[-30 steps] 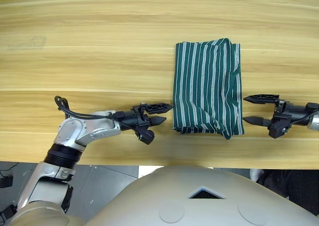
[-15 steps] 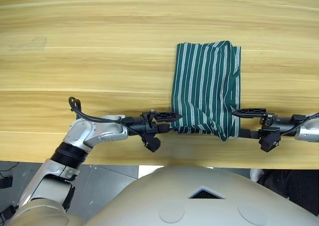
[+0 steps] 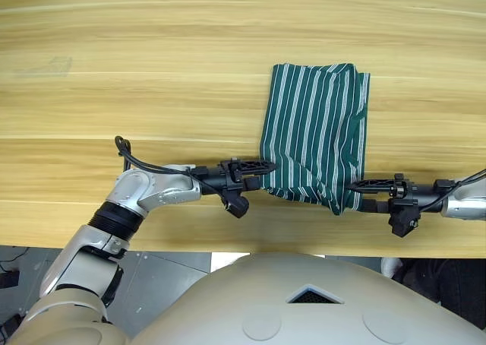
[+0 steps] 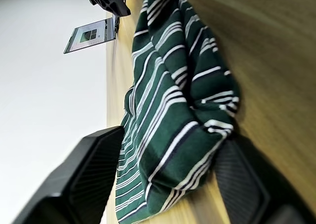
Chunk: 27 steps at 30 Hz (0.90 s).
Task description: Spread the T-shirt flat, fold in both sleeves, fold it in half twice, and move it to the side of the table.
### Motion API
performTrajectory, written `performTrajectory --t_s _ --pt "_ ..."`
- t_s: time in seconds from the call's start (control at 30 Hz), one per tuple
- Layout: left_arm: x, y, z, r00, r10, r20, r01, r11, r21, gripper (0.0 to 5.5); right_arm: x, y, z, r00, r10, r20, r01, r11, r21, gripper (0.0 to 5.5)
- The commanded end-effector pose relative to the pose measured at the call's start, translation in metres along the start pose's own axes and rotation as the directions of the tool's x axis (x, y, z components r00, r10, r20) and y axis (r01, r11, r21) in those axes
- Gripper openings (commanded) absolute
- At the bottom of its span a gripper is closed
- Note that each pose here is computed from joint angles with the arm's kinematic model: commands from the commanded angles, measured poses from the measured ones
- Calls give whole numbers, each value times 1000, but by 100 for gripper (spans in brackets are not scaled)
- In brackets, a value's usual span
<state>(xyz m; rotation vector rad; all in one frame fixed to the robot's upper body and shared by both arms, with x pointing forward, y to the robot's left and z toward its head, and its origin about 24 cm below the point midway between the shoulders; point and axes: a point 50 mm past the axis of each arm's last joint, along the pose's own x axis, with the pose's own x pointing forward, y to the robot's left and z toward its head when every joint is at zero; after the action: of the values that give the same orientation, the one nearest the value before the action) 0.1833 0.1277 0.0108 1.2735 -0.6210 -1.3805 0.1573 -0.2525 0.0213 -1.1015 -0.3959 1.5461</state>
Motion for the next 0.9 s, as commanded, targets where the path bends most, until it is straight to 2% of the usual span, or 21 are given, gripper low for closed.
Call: performTrajectory --t_s 0.03,0.17,0.37,0.53,0.63,0.73,0.9 --pt "-6 -26 2 986 -163 -28 162 987 -14 231 3 2 -1 1000 7 -4 -7 1000 7 188" --pt "-7 -27 6 985 -169 -20 169 986 -11 160 5 2 -1 1000 -3 -6 3 1000 14 110" --pt "-6 -26 11 984 -176 -6 176 984 -5 83 8 3 -1 1000 -6 -2 6 1000 20 0" --pt "-7 -27 11 984 -179 -13 179 984 -9 30 11 3 -2 1000 -5 6 5 1000 26 0" --pt "-15 -28 14 981 -191 -26 189 981 -53 24 13 2 -3 1000 -22 7 22 999 32 0" --pt "-34 -34 15 959 -275 -75 262 954 -148 23 15 -5 -6 998 -59 4 59 997 39 0" --pt "-71 -27 21 914 -378 -149 311 887 -340 23 21 -14 -10 996 -87 10 86 995 45 0"
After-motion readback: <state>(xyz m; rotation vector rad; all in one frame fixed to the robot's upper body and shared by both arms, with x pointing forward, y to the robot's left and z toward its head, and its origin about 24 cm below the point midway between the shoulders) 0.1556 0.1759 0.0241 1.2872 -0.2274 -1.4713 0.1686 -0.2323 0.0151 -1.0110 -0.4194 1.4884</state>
